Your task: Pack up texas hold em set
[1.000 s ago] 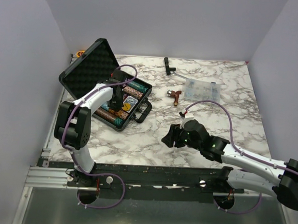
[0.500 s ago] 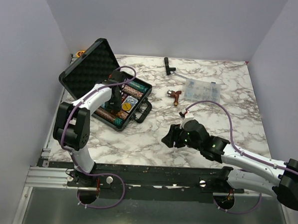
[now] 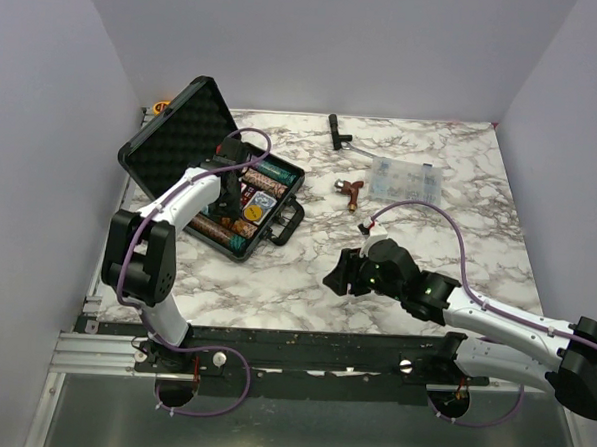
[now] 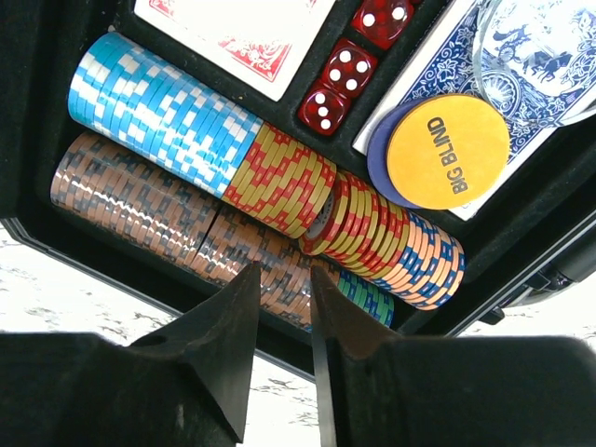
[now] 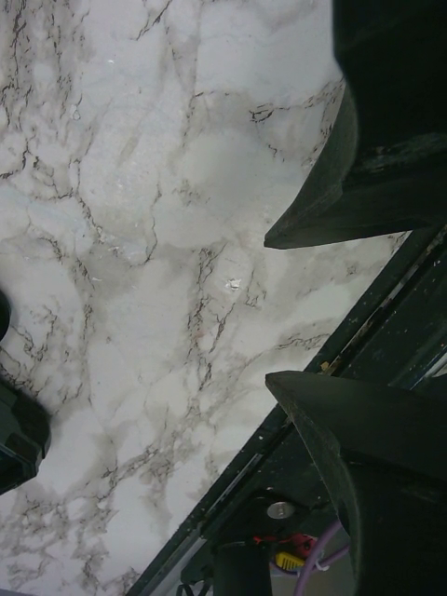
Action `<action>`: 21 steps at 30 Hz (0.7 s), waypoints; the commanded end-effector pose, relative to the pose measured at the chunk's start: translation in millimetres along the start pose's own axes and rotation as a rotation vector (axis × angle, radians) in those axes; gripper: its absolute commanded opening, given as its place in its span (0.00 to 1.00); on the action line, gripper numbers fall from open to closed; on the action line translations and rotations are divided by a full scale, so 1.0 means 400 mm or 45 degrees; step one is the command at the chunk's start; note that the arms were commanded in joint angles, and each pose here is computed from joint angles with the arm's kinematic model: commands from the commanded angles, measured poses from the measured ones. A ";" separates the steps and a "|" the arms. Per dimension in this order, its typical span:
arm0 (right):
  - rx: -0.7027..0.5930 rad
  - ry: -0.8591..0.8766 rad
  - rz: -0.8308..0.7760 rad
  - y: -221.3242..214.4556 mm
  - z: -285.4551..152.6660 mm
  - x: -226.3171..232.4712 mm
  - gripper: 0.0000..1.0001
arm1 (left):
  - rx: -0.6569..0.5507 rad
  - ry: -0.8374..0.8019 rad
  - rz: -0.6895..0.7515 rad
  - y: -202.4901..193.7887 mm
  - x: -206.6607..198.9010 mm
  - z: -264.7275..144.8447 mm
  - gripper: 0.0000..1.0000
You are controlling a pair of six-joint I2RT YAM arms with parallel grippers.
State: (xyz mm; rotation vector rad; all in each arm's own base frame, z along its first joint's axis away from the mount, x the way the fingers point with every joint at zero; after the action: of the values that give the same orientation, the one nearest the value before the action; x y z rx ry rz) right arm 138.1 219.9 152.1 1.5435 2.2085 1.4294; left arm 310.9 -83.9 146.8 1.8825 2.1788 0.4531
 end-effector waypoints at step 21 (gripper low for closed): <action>-0.005 0.014 0.005 -0.006 -0.001 -0.002 0.58 | -0.008 0.000 -0.002 0.004 0.006 -0.019 0.23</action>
State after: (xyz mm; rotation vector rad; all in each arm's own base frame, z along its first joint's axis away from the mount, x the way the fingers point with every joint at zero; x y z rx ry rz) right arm 137.3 218.9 149.5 1.5476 2.2123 1.4205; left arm 314.1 -86.2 126.0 1.9146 2.2063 0.4073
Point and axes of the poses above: each gripper's point midway between its finger pads, its own z axis out along the fingers, its own x axis along the line the jaws close on, y = z × x, the point moved 7 cm from there along -z, back along the fingers, and after that the axes turned 6 degrees about -z, right-handed, at the moved point
